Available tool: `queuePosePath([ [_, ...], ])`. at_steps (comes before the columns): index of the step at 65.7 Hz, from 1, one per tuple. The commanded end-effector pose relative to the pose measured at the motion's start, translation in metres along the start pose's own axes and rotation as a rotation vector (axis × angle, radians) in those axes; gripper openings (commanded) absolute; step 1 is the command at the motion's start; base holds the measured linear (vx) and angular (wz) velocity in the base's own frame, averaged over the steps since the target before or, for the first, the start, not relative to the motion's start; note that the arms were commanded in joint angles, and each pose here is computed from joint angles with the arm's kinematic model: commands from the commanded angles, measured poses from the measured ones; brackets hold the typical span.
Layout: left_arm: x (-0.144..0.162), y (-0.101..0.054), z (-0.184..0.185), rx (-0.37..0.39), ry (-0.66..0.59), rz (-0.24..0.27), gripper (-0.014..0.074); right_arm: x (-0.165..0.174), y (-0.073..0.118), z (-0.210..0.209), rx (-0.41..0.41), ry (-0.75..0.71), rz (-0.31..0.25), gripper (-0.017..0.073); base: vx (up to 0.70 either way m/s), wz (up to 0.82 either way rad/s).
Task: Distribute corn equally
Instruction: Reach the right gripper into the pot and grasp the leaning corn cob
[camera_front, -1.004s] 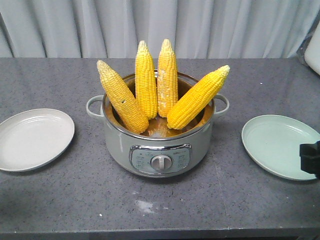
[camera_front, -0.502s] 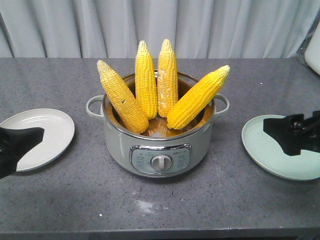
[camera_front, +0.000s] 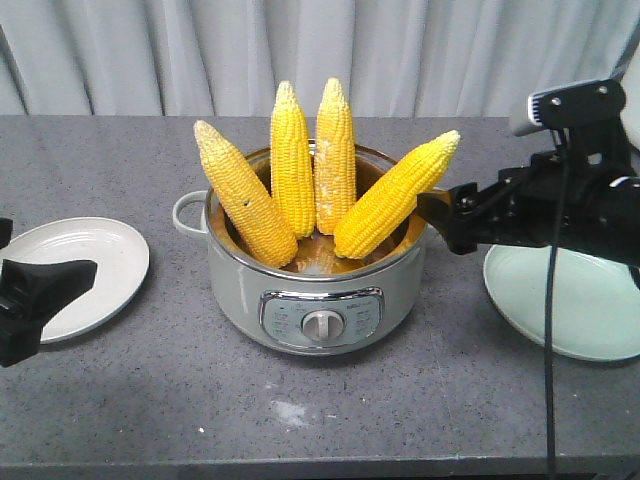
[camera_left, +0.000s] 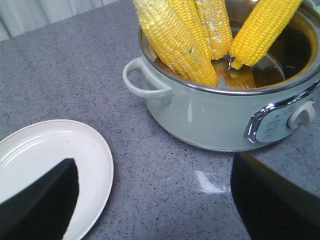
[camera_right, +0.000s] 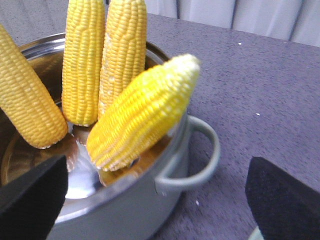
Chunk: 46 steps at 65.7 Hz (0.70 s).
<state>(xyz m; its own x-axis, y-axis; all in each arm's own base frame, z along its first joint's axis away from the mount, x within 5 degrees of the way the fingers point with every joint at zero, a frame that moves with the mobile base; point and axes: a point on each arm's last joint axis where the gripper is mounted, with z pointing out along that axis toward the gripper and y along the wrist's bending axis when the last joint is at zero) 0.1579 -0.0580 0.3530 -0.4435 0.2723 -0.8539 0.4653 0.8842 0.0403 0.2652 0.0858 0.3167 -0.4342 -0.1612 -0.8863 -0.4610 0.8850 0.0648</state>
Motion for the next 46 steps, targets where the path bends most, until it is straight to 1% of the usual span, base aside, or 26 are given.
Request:
queuePosePath([
  [1, -0.014, 0.0, -0.006, -0.011, -0.092, 0.002, 0.058, -0.024, 0.002, 0.009, 0.013, -0.076, -0.006, 0.0688, 0.0, 0.0],
  [9, -0.014, 0.0, -0.006, -0.011, -0.085, 0.006, 0.058, -0.031, -0.002, 0.031, 0.006, -0.063, 0.032, 0.0682, 0.0, 0.0],
  [16, -0.013, 0.0, -0.006, -0.009, -0.079, 0.006, 0.058, -0.035, -0.006, 0.048, 0.007, -0.052, 0.034, 0.0675, 0.0, 0.0],
  [24, -0.013, 0.0, -0.006, -0.009, -0.079, 0.007, 0.058, -0.042, -0.008, 0.064, -0.011, -0.041, 0.033, 0.0665, 0.0, 0.0],
  [32, -0.013, 0.0, -0.006, -0.009, -0.079, 0.007, 0.058, -0.05, -0.007, 0.073, -0.052, -0.028, 0.011, 0.0654, 0.0, 0.0],
  [40, -0.013, 0.0, -0.006, -0.01, -0.079, 0.008, 0.058, -0.056, 0.004, 0.081, -0.105, -0.024, -0.032, 0.0647, 0.0, 0.0],
  [46, -0.013, 0.0, -0.006, -0.01, -0.079, 0.008, 0.058, -0.057, 0.016, 0.089, -0.134, -0.022, -0.074, 0.0643, 0.0, 0.0],
])
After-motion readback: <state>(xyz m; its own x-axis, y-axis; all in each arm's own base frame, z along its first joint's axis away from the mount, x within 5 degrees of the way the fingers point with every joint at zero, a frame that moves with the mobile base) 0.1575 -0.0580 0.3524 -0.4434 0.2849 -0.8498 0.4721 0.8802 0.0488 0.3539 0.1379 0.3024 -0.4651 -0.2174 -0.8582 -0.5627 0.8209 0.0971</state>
